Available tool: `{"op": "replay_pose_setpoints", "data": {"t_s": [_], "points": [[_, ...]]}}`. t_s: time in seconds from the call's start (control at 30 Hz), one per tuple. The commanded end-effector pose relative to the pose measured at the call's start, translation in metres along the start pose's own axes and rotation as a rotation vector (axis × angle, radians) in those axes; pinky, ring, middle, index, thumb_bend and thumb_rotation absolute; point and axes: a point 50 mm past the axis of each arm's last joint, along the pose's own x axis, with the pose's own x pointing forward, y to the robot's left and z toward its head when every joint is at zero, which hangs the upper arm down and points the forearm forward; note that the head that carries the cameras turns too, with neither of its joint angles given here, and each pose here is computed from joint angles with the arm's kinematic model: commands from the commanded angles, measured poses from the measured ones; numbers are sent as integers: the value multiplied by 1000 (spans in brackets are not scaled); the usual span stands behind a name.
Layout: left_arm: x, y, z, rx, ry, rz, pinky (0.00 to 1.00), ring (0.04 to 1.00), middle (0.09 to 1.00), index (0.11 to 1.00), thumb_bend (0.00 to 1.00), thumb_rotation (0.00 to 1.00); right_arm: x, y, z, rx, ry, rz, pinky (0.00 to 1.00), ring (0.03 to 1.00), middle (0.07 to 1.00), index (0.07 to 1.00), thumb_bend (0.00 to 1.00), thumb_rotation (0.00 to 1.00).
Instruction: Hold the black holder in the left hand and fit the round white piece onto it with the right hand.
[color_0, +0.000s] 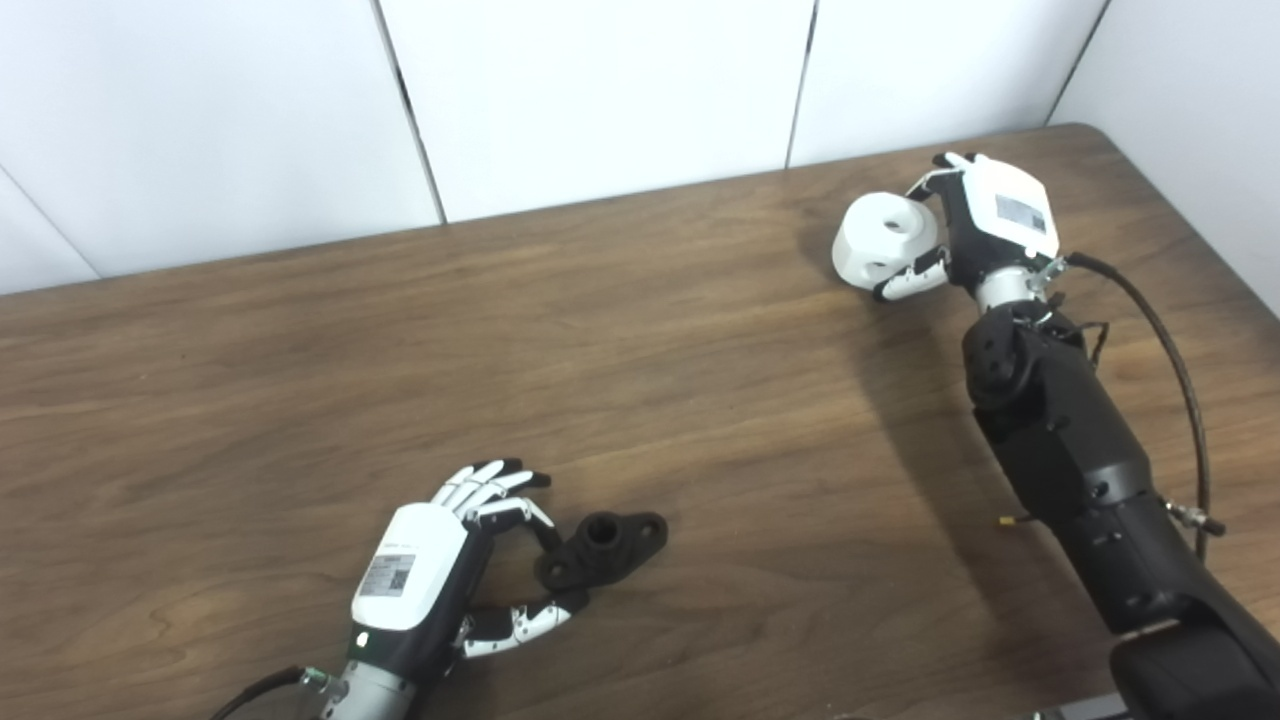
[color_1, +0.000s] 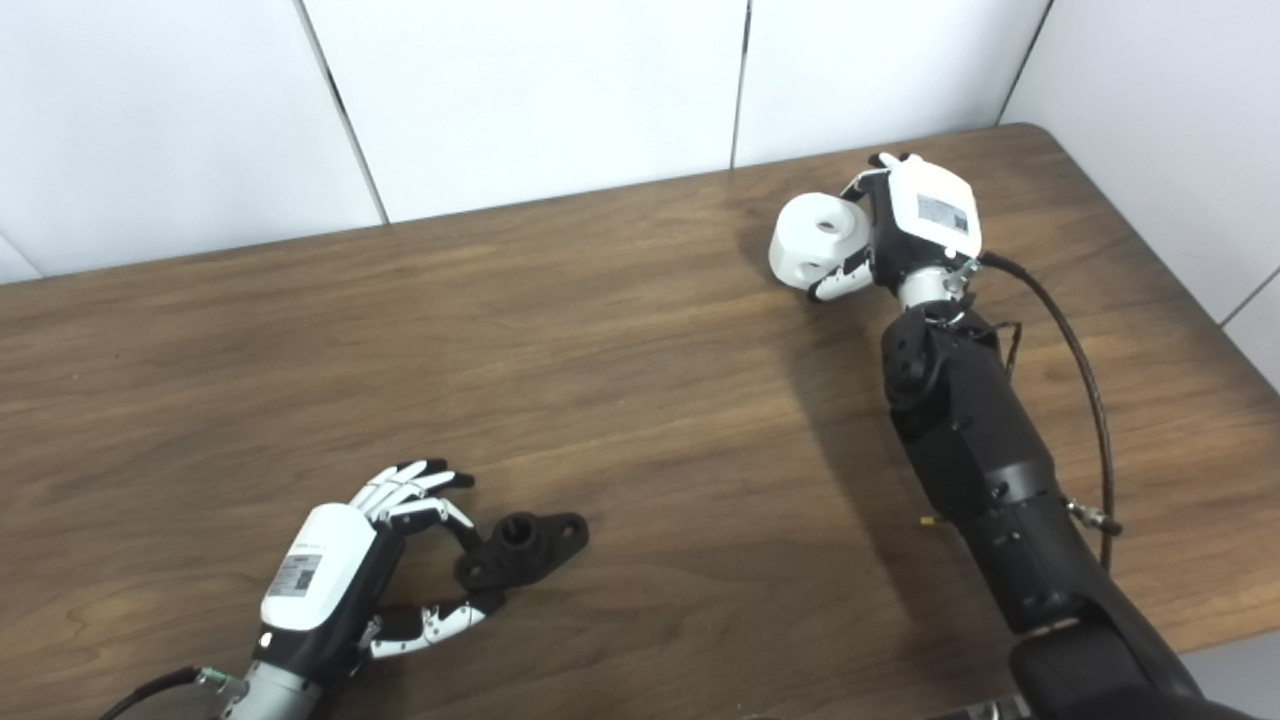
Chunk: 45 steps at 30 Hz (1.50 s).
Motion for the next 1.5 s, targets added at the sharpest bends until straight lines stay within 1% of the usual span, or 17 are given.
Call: {"op": "replay_pose_setpoints", "data": {"t_s": [0.0, 0.1, 0.3, 0.4, 0.6, 0.63, 0.73, 0.97, 1.23, 1.37, 1.47], "points": [[-16, -28, 2, 10, 25, -170, 888, 887, 811, 487, 519, 44, 4, -27, 11, -3, -75, -73, 823, 942, 885, 487, 521, 139], [-15, -29, 3, 13, 24, -169, 885, 885, 810, 487, 519, 45, -2, -35, 17, -5, -109, -57, 821, 934, 881, 487, 521, 139], [-13, -31, 6, 31, 23, -176, 890, 887, 810, 487, 519, 46, -23, -59, 41, -27, -197, 1, 915, 953, 874, 486, 521, 146], [-11, -32, 7, 41, 21, -178, 888, 884, 807, 487, 519, 46, -36, -72, 56, -37, -253, 20, 932, 954, 869, 486, 521, 147], [-8, -33, 10, 48, 26, -186, 885, 881, 810, 487, 519, 46, -62, -89, 79, -34, -332, 66, 939, 954, 863, 485, 523, 146], [-8, -34, 11, 45, 26, -184, 882, 878, 809, 487, 519, 46, -67, -92, 83, -38, -346, 76, 922, 954, 857, 485, 523, 147], [-6, -35, 12, 43, 28, -183, 880, 877, 808, 487, 519, 46, -83, -98, 94, -51, -390, 108, 912, 951, 852, 485, 524, 147], [0, -39, 18, 50, 39, -196, 897, 886, 818, 488, 519, 46, -117, -106, 115, -74, -473, 160, 893, 933, 839, 484, 525, 147], [5, -44, 24, 49, 43, -206, 911, 894, 825, 488, 519, 46, -148, -102, 129, -46, -553, 210, 887, 930, 840, 484, 525, 146], [8, -45, 26, 52, 45, -218, 925, 904, 834, 489, 519, 47, -156, -102, 132, -21, -566, 228, 880, 930, 844, 483, 525, 147], [10, -46, 27, 53, 48, -224, 932, 910, 839, 489, 519, 47, -162, -101, 134, 6, -577, 241, 894, 934, 846, 483, 524, 146]]}}
